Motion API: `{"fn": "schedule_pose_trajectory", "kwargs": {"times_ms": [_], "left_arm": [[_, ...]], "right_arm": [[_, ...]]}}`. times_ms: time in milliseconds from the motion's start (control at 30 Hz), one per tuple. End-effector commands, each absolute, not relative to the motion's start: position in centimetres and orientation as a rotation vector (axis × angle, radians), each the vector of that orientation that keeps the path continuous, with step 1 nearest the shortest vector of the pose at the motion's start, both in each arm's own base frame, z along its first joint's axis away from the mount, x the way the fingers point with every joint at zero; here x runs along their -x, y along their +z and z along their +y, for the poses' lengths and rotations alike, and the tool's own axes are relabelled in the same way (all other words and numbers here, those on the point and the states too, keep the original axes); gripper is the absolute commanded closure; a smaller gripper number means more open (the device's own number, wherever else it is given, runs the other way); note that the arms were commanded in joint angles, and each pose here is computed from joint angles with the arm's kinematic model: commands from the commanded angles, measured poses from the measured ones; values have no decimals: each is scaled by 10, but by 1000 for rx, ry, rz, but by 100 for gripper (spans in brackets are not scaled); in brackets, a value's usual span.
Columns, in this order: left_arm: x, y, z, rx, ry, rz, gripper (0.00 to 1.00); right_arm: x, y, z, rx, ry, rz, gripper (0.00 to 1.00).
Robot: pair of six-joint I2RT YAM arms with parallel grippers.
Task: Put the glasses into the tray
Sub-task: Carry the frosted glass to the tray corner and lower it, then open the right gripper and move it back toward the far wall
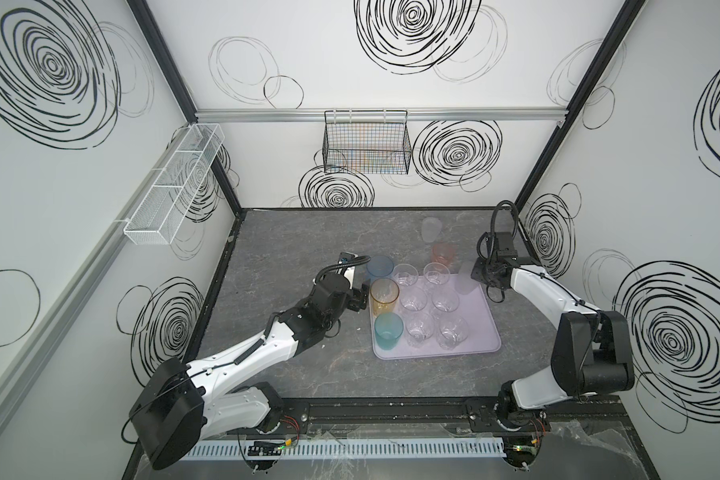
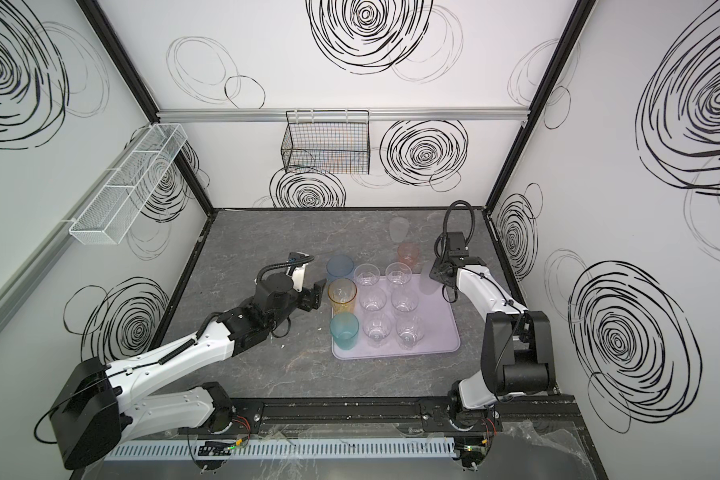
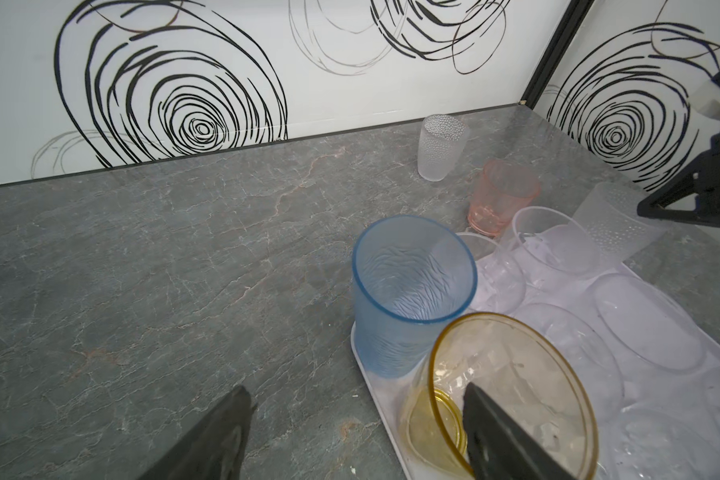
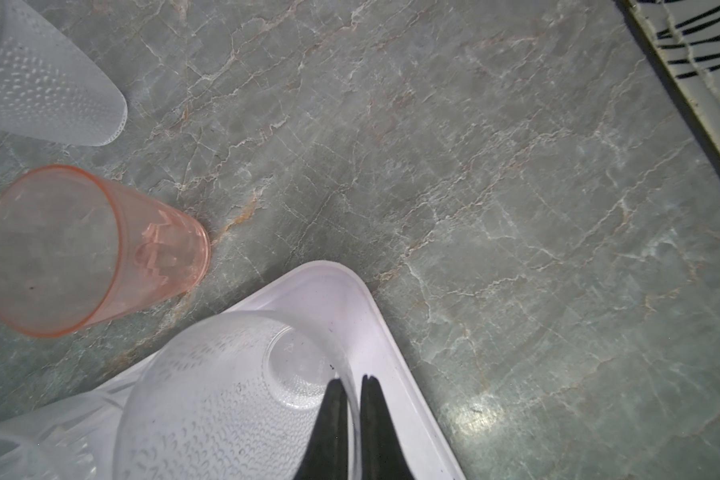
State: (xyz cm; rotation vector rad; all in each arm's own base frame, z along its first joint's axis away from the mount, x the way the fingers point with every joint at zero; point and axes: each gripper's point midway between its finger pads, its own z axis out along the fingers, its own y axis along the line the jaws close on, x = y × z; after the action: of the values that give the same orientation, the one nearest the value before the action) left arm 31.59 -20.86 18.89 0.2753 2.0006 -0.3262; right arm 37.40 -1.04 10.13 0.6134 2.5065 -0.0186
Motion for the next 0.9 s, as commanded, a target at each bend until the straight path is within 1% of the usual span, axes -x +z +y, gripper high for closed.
{"fn": "schedule_pose_trajectory", "kwargs": {"times_ms": [0,133,300,467,600,700,867], "left_arm": [[-319,199,-212,-252,-393,1951,18],[-318,197,-212,-254,-404,1951,17],[-319,197,-213,-271,-407,1947,18],[-329,218,-210,-361,-391,1914,18],[-341,236,-212,-401,-409,1899,19],[-345,249,-231,-445,-482,1875,19],[-350,263,-268,-497,-554,1828,19]], "right_arm": [[-378,103,-10,-594,-74,2511,89],[-380,110,-5,-578,-68,2507,79],[-385,137,0,-562,-43,2480,67],[-393,189,10,-520,31,2409,61],[-411,219,30,-448,151,2314,58],[-433,213,43,-451,230,2316,55],[-479,190,55,-498,321,2312,44]]}}
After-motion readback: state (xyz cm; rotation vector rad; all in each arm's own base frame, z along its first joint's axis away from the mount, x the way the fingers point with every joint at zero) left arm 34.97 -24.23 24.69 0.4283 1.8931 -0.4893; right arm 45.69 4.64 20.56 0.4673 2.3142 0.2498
